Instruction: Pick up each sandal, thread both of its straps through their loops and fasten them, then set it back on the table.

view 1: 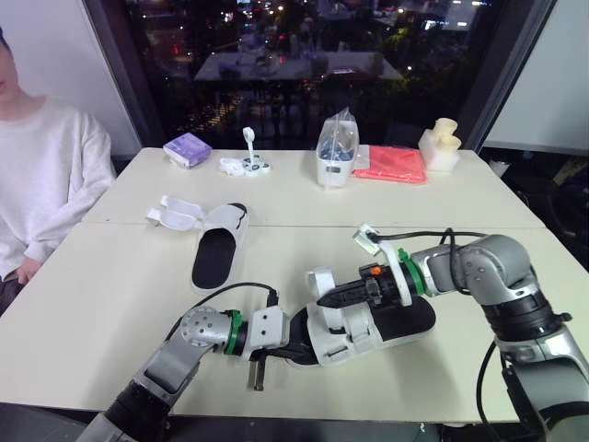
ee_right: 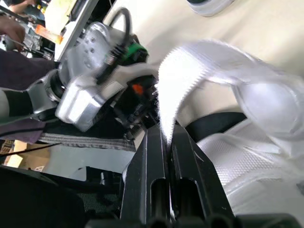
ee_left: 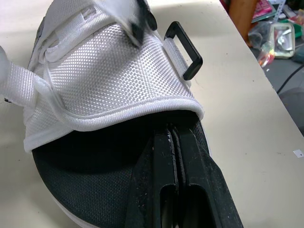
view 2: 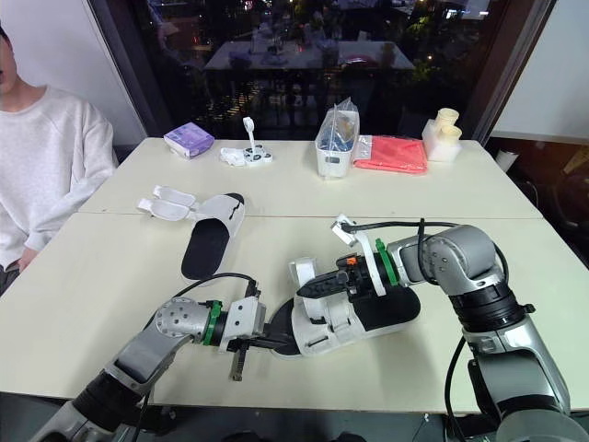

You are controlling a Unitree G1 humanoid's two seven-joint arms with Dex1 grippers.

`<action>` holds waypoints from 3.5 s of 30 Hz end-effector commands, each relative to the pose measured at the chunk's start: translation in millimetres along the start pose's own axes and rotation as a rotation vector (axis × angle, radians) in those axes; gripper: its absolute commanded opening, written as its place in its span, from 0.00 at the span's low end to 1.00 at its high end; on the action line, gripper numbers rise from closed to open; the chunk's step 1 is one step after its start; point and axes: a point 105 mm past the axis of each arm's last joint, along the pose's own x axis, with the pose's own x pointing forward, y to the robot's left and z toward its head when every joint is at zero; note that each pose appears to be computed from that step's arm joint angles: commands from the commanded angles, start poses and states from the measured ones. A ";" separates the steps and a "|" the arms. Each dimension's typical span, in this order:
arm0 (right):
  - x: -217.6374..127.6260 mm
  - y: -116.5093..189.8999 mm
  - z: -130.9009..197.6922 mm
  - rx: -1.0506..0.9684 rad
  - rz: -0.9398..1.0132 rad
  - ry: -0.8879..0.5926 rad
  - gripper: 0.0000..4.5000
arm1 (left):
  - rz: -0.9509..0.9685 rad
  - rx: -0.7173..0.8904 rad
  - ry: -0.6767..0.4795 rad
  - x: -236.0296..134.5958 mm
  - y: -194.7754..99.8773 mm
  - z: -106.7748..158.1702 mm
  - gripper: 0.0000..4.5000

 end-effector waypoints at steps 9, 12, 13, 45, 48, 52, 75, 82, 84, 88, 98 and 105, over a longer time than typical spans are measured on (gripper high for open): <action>11.9 -6.9 -13.2 -0.091 -0.018 0.094 0.01 | -0.022 -0.057 0.074 4.4 -12.0 -19.2 0.00; 11.6 -10.2 -16.0 -0.120 -0.028 0.110 0.01 | -0.019 -0.059 0.073 4.6 -11.3 -18.2 0.00; 11.3 -10.9 -16.4 -0.129 -0.029 0.113 0.01 | -0.018 -0.059 0.073 4.8 -11.1 -18.0 0.00; 9.8 -1.3 -48.2 -0.403 -0.001 0.297 0.01 | 0.006 -0.054 0.074 2.8 -4.3 -15.2 0.00; 10.6 0.0 -57.9 -0.430 -0.003 0.331 0.01 | 0.005 -0.054 0.075 2.6 -4.0 -15.3 0.00; 10.5 -0.5 -62.1 -0.446 -0.013 0.337 0.06 | 0.003 -0.053 0.075 2.9 -3.8 -15.3 0.00; -56.6 40.7 -50.4 -0.435 -0.178 0.205 0.99 | -0.016 -0.053 0.071 3.8 -9.4 -16.4 0.00; -46.1 40.8 -80.2 -0.311 -0.198 0.143 0.99 | -0.025 -0.055 0.072 3.0 -10.6 -16.9 0.00; -40.4 39.0 -86.5 -0.286 -0.202 0.125 0.99 | -0.028 -0.054 0.074 2.9 -10.7 -17.1 0.00; -29.7 33.1 -94.3 -0.261 -0.219 0.090 0.99 | -0.031 -0.052 0.076 2.7 -10.5 -17.4 0.00; -45.4 38.8 -58.8 -0.378 -0.311 -0.043 0.99 | -0.034 -0.047 0.080 2.2 -10.6 -18.2 0.00; -47.3 64.3 -74.9 -0.340 -0.232 0.016 0.99 | -0.029 -0.049 0.076 2.3 -10.0 -18.2 0.00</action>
